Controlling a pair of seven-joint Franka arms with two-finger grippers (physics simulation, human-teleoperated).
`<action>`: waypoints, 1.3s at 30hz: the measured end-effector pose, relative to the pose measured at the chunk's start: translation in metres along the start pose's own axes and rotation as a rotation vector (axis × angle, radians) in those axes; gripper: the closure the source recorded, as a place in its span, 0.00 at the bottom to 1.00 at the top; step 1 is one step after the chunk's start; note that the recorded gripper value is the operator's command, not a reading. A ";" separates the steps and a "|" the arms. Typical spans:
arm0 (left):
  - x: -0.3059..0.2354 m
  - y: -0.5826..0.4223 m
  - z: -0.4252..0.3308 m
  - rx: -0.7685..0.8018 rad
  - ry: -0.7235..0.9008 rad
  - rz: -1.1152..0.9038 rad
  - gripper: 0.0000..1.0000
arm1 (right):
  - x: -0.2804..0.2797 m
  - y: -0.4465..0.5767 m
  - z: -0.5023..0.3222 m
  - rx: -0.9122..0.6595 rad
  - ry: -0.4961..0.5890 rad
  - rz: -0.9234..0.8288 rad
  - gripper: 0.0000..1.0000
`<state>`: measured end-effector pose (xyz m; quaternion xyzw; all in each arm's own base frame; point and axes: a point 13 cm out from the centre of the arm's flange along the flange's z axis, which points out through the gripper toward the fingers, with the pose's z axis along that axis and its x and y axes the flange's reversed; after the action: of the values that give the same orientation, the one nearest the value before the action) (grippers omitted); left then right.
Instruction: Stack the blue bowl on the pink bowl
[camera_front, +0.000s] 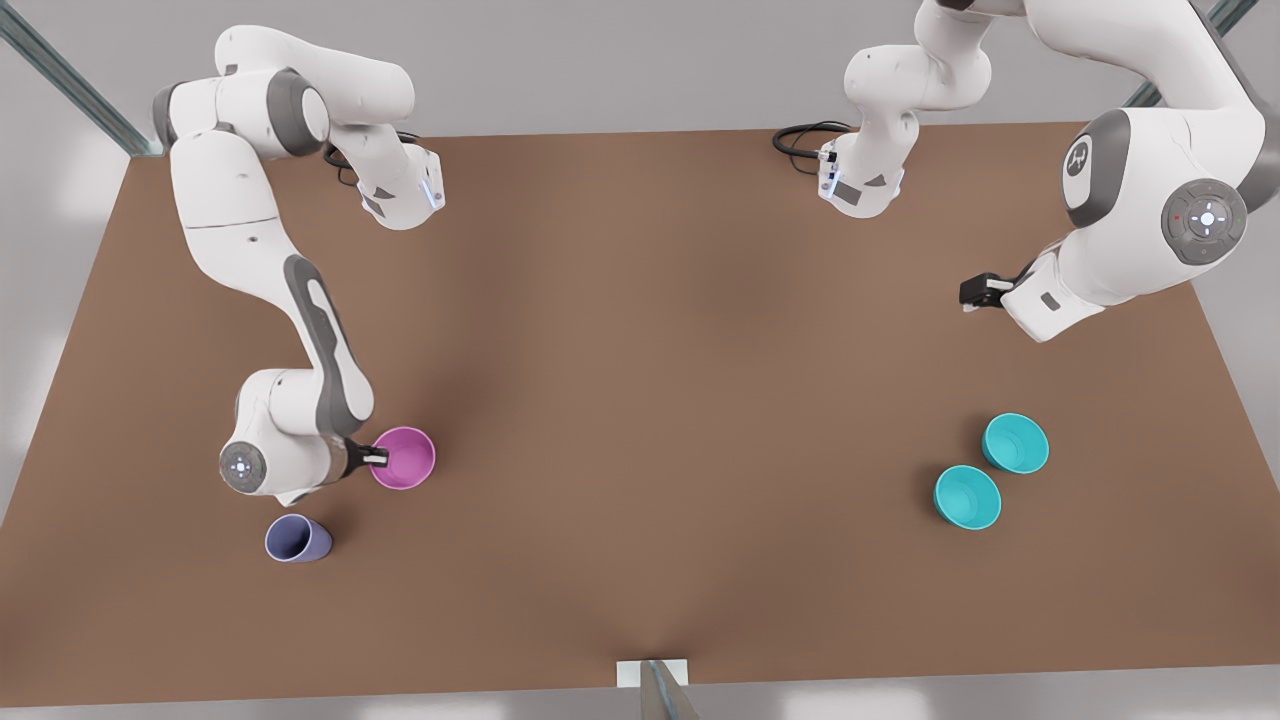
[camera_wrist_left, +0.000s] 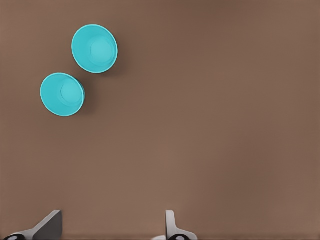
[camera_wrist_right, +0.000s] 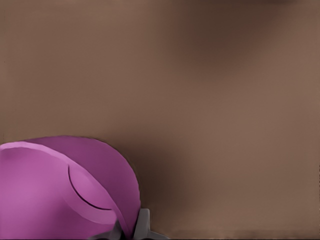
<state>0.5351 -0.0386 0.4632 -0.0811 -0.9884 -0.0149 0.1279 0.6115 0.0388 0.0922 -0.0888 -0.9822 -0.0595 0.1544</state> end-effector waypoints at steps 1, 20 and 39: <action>0.000 0.000 0.000 0.000 0.001 0.000 0.00 | 0.000 0.012 -0.015 -0.022 -0.007 -0.004 0.79; 0.002 0.000 0.002 0.001 0.010 0.000 0.00 | 0.103 0.512 0.052 -0.390 -0.041 -0.063 0.79; -0.108 0.233 0.162 0.202 -0.009 -0.261 0.00 | 0.010 0.015 -0.258 0.036 -0.107 0.352 0.00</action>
<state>0.6354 0.1820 0.2812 0.0614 -0.9875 0.0685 0.1279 0.6808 0.0175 0.3401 -0.2597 -0.9592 -0.0091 0.1116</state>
